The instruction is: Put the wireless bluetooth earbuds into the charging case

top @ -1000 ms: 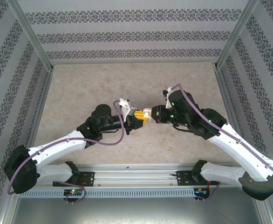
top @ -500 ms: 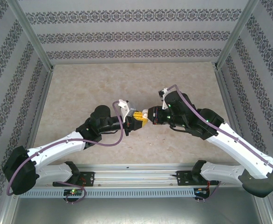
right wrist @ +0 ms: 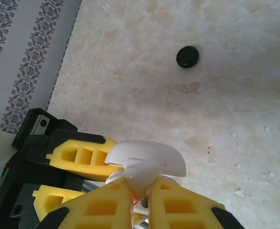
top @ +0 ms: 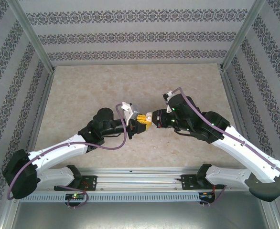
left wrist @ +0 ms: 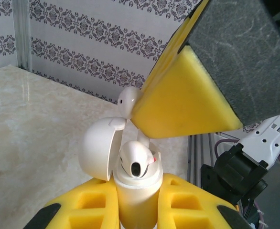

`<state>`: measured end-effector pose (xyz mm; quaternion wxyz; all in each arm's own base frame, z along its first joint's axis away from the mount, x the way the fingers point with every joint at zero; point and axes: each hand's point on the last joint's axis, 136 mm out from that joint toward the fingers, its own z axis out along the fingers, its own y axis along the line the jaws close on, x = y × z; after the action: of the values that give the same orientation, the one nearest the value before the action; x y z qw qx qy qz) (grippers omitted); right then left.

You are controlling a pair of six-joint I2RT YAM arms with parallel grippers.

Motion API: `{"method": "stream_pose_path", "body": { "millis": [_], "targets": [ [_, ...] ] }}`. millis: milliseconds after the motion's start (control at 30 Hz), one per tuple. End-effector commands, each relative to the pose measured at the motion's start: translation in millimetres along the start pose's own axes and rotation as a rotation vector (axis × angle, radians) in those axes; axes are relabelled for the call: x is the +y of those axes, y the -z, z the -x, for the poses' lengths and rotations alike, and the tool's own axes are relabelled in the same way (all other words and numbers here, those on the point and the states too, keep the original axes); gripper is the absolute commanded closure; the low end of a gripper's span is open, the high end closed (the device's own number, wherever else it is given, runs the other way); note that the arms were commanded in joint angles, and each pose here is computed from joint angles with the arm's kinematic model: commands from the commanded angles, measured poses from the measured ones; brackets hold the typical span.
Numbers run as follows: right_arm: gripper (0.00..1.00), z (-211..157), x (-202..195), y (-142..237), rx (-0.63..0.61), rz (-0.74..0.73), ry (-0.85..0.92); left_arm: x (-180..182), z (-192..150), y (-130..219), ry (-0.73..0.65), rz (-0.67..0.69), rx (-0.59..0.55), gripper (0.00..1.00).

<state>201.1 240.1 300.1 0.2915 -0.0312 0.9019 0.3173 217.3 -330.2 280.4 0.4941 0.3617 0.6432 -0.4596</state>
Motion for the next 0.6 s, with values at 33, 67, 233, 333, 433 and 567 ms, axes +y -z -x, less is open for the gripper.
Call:
{"method": "stream_pose_path", "body": {
  "millis": [33, 67, 233, 333, 433, 567],
  "targets": [
    [0.87, -14.1, -10.7, 2.8, 0.046, -0.048, -0.004, -1.1, 19.4, 1.6, -0.023, 0.000, -0.072, 1.00],
    [0.87, -13.6, -10.2, 3.5, 0.048, -0.050, -0.003, -1.0, 19.2, 1.2, -0.024, 0.000, -0.072, 1.00],
    [0.86, -14.8, -9.9, 1.8, 0.064, -0.058, 0.004, -0.4, 18.1, -0.4, -0.022, -0.001, -0.068, 1.00],
    [0.85, -17.1, -8.5, -1.9, 0.083, -0.054, 0.004, 0.2, 17.8, -0.7, -0.024, -0.001, -0.066, 1.00],
    [0.82, -18.3, -5.6, -4.6, 0.100, -0.050, 0.004, 0.1, 18.5, -1.0, -0.028, -0.001, -0.067, 1.00],
    [0.82, -17.2, -3.6, -6.3, 0.111, -0.054, 0.012, 0.5, 18.1, -1.5, -0.030, 0.000, -0.065, 1.00]
  ]
}}
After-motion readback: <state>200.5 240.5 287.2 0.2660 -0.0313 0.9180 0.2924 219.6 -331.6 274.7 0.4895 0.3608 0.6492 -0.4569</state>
